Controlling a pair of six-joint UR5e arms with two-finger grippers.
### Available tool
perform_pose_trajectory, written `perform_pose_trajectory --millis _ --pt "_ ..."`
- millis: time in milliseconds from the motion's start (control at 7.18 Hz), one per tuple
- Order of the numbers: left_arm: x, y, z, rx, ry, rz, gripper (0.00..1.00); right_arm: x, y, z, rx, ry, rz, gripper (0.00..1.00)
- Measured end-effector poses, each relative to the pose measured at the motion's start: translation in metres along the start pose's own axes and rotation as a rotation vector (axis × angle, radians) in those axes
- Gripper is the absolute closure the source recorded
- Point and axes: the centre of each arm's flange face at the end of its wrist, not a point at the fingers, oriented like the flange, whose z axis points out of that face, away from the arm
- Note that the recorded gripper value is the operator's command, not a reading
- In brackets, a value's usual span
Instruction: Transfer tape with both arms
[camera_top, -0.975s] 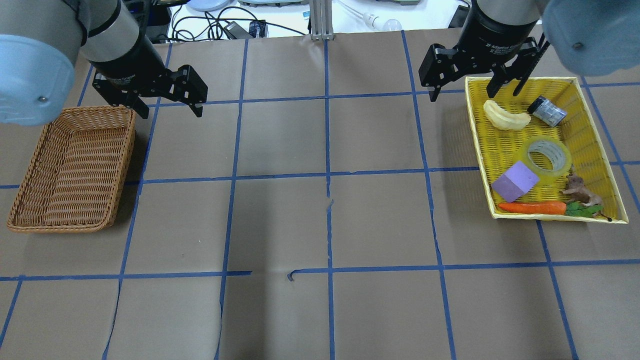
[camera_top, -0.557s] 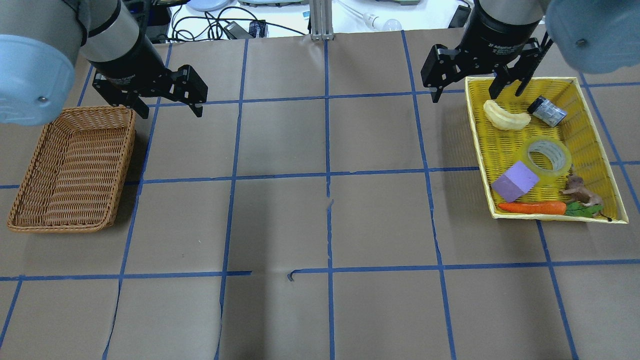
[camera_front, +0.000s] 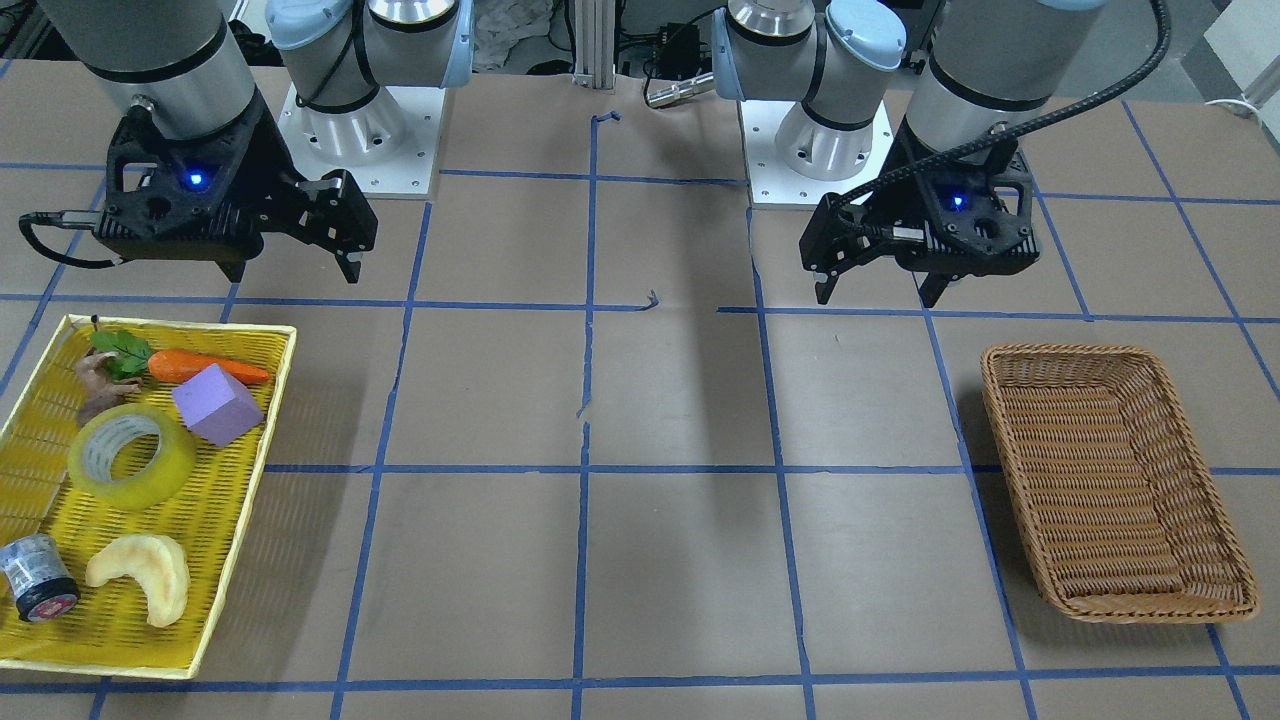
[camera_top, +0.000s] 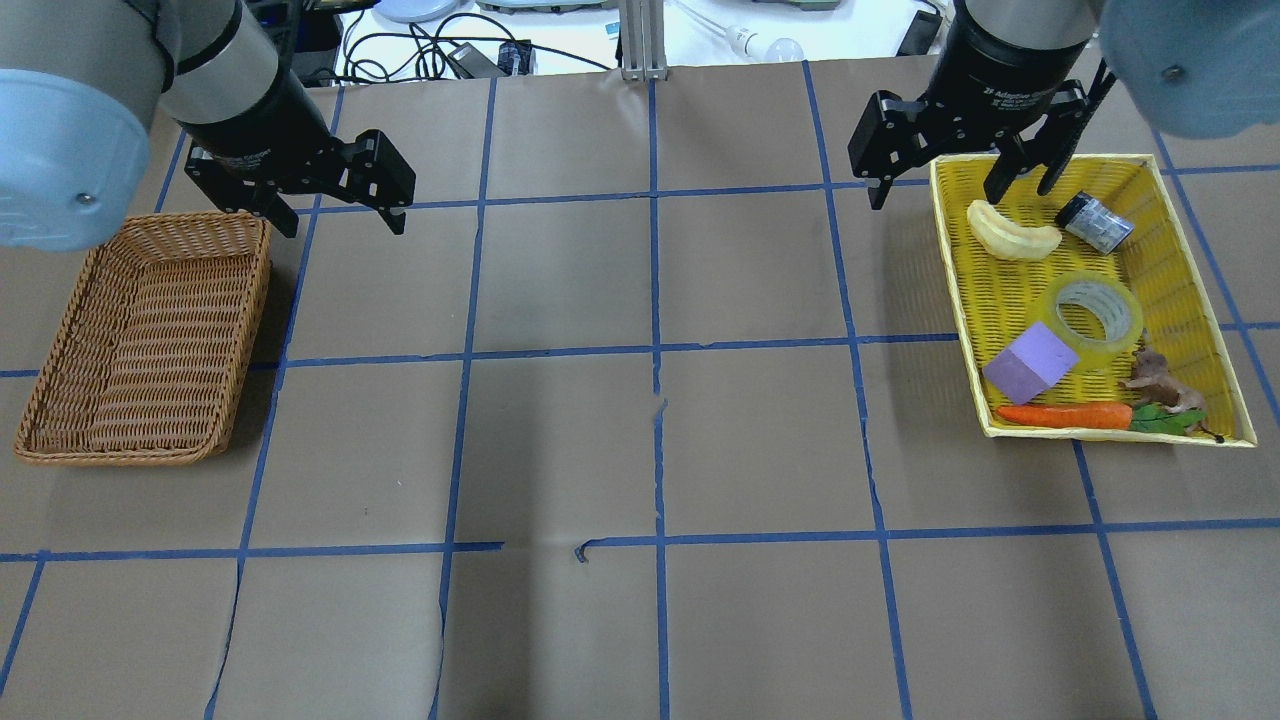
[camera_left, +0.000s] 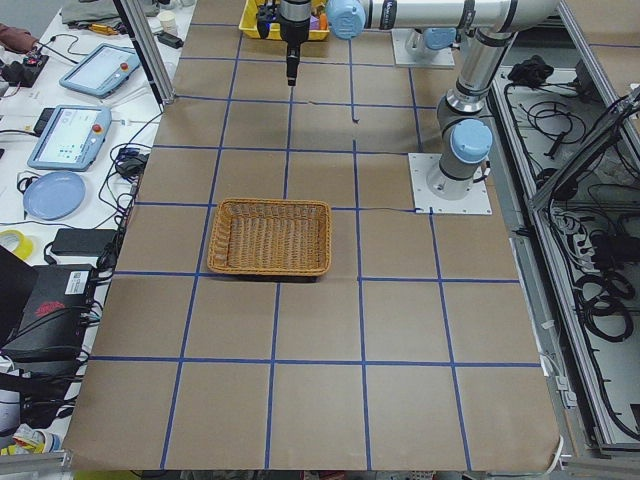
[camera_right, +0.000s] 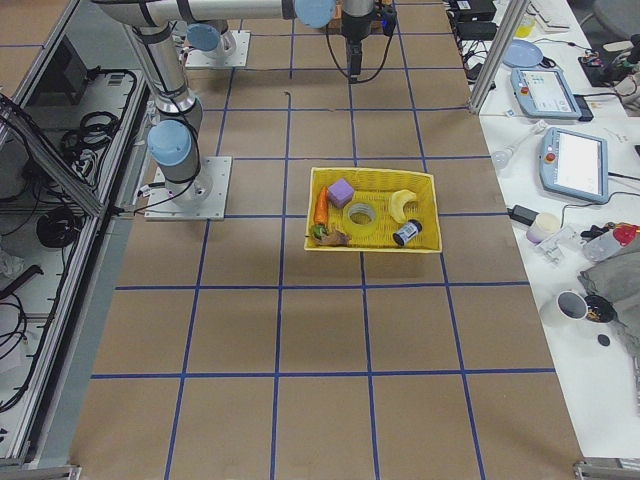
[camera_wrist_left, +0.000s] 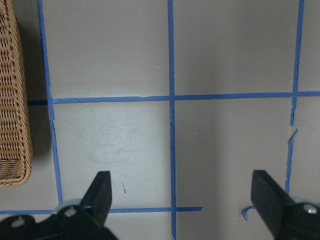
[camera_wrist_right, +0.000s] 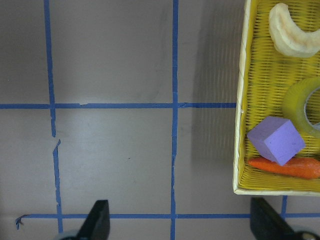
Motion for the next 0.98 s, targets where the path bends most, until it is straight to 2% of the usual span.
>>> perform_pose_trajectory --millis 279,557,836,975 --pt "0.0 0.0 0.0 -0.001 0.0 0.0 0.0 0.038 -0.026 0.003 -0.028 0.007 0.022 0.0" --pt "0.0 0.0 0.001 -0.001 0.0 0.0 0.0 0.12 -0.054 0.022 -0.069 0.007 -0.028 0.0" --pt "0.0 0.0 0.002 -0.004 0.002 0.0 0.0 0.209 -0.074 0.073 -0.135 -0.012 -0.155 0.0" --pt "0.0 0.0 0.002 -0.005 0.0 0.0 0.0 0.245 -0.081 0.113 -0.142 -0.017 -0.226 0.0"
